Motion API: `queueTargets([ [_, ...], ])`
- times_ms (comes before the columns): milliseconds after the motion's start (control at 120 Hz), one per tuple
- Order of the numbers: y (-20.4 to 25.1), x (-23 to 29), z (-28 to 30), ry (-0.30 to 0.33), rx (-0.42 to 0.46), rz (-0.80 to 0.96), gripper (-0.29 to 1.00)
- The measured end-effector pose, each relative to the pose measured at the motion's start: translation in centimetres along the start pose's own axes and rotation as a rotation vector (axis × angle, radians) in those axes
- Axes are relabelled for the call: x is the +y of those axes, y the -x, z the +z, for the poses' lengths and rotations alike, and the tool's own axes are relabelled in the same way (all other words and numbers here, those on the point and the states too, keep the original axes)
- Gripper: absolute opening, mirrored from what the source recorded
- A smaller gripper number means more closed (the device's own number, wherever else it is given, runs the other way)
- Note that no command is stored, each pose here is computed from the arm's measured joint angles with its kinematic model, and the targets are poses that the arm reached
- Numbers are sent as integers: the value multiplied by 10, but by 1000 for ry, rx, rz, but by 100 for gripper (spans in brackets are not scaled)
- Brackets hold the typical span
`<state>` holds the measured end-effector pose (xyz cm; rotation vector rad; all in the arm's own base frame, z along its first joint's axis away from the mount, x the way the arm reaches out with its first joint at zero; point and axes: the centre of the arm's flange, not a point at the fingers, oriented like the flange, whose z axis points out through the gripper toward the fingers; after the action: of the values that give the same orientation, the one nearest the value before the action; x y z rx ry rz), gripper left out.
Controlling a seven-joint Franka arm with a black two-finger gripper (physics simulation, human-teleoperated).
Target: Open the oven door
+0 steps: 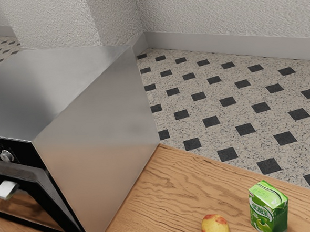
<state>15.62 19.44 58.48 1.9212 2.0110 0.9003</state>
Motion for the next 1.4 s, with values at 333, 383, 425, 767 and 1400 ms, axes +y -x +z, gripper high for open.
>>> queueTargets([
  [333, -12, -62, -10, 19, 40, -135, 70],
  [383, -19, -76, -6, 16, 22, -173, 70],
  [425, -28, -92, -5, 19, 14, -220, 70],
  [767, -59, -172, -113, 43, 204, -433, 70],
  [1400, 429, 367, -100, -219, -377, 338, 70],
])
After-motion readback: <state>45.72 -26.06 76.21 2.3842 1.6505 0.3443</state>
